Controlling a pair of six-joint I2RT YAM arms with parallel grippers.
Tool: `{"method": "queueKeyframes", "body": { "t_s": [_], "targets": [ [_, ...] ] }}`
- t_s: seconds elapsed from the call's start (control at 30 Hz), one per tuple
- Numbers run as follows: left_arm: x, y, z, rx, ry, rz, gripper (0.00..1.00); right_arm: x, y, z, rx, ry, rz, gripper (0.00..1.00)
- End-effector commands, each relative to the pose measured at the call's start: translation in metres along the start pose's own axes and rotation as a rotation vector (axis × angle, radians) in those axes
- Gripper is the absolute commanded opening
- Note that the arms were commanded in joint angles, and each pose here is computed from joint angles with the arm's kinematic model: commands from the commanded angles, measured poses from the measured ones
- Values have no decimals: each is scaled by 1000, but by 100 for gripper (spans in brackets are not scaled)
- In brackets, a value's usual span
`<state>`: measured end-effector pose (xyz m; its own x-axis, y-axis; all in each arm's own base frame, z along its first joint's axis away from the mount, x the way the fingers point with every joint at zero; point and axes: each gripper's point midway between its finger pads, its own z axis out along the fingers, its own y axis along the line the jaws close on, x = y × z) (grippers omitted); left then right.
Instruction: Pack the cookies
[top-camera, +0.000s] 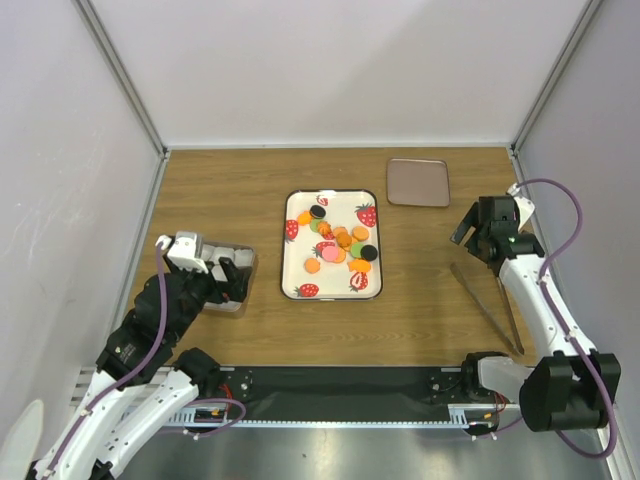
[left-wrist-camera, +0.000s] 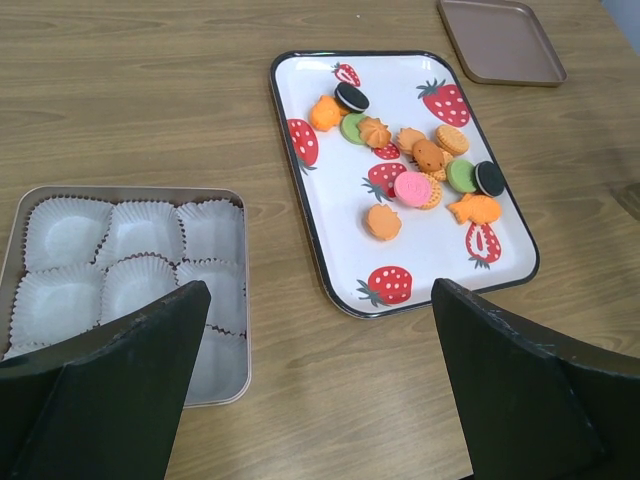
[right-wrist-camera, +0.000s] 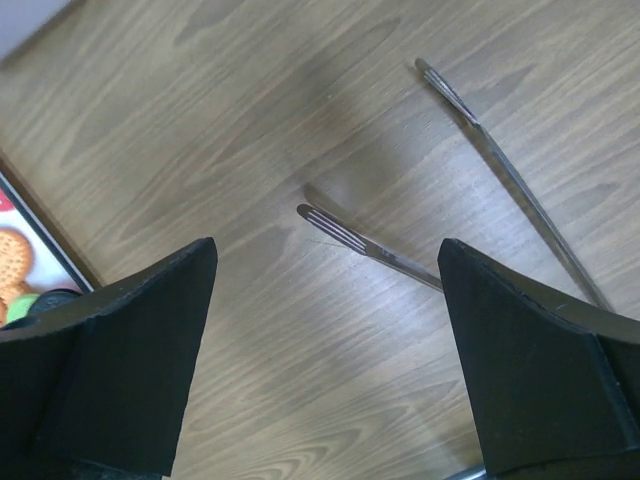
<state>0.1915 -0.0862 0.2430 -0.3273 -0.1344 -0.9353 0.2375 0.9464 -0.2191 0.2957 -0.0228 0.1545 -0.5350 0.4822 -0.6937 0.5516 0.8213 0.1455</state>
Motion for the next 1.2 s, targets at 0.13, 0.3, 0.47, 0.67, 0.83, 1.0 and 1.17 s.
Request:
{"method": "queueKeyframes", "body": {
  "t_s": [0.13, 0.3, 0.47, 0.67, 0.83, 1.0, 1.17],
  "targets": [
    [-6, -10, 1, 42, -25, -13, 100, 23, 4, 14, -12, 115, -90, 89],
    [-5, -10, 1, 42, -22, -10, 100, 39, 4, 28, 16, 175, -144, 84],
    [-5, -11, 2, 46, -20, -11, 100, 54, 6, 39, 27, 217, -215, 80],
    [-4, -11, 2, 45, -17, -11, 100, 69, 2, 50, 52, 258, -275, 77],
    [-3, -11, 2, 46, -14, -8, 100, 73, 9, 59, 45, 287, -288, 75],
    [-4, -11, 2, 44, -18, -11, 100, 81, 12, 73, 55, 320, -307, 68],
    [-2, -12, 4, 44, -9, -7, 100, 84, 19, 87, 45, 328, -318, 59]
  ]
}}
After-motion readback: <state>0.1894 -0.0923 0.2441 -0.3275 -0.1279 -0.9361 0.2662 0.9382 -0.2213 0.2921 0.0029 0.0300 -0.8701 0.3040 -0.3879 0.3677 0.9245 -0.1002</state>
